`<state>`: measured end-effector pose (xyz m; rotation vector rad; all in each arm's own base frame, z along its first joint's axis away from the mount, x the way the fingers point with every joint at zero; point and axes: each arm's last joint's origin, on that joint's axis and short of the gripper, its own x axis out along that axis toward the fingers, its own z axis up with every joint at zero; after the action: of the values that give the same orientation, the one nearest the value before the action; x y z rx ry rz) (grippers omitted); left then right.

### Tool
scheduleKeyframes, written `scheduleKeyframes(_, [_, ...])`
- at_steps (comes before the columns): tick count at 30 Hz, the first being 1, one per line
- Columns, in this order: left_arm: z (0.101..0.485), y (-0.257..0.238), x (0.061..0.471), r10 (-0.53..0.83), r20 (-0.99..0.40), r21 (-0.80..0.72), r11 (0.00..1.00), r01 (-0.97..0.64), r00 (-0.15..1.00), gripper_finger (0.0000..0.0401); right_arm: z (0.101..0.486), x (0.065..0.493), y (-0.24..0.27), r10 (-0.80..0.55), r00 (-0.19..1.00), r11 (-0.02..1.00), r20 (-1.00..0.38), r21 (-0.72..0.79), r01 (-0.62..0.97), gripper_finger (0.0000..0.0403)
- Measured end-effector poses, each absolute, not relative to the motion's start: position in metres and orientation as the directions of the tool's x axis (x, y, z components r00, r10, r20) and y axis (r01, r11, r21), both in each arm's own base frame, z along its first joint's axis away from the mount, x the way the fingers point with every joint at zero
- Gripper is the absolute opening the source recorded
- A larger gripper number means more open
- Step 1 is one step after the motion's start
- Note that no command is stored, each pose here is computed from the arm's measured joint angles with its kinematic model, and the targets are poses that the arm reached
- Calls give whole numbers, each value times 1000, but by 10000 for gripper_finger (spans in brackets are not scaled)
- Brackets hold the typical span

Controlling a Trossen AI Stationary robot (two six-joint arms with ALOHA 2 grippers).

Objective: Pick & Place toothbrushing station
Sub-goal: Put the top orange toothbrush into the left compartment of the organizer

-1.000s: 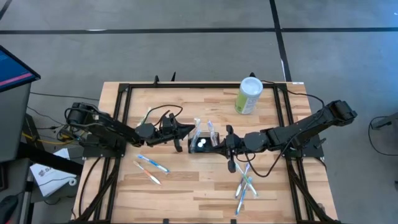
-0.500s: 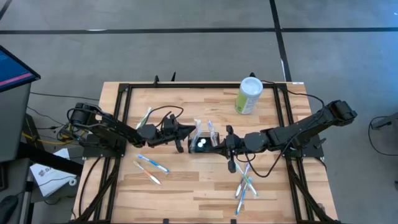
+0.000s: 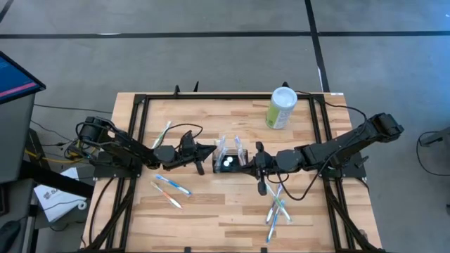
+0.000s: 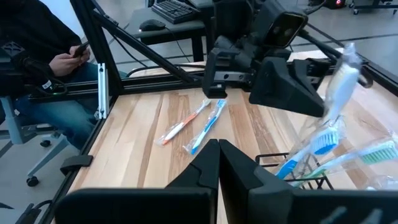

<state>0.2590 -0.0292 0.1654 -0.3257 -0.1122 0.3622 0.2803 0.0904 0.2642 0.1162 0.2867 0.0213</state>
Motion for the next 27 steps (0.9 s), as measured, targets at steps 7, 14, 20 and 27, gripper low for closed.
scheduleKeyframes(7, [164,-32,258,375,37,-336,878,-342,926,0,264,280,90,38,960,993,-279,118,-5,0])
scheduleKeyframes(14, [157,-31,258,397,-25,-325,865,-383,917,0,265,280,90,38,960,993,-278,118,-5,0])
scheduleKeyframes(20, [155,-31,257,404,-42,-331,858,-394,914,0,265,280,90,38,960,993,-278,118,-5,0])
scheduleKeyframes(27, [153,-31,257,405,-61,-330,854,-402,912,0,264,280,90,38,960,993,-278,118,-5,0])
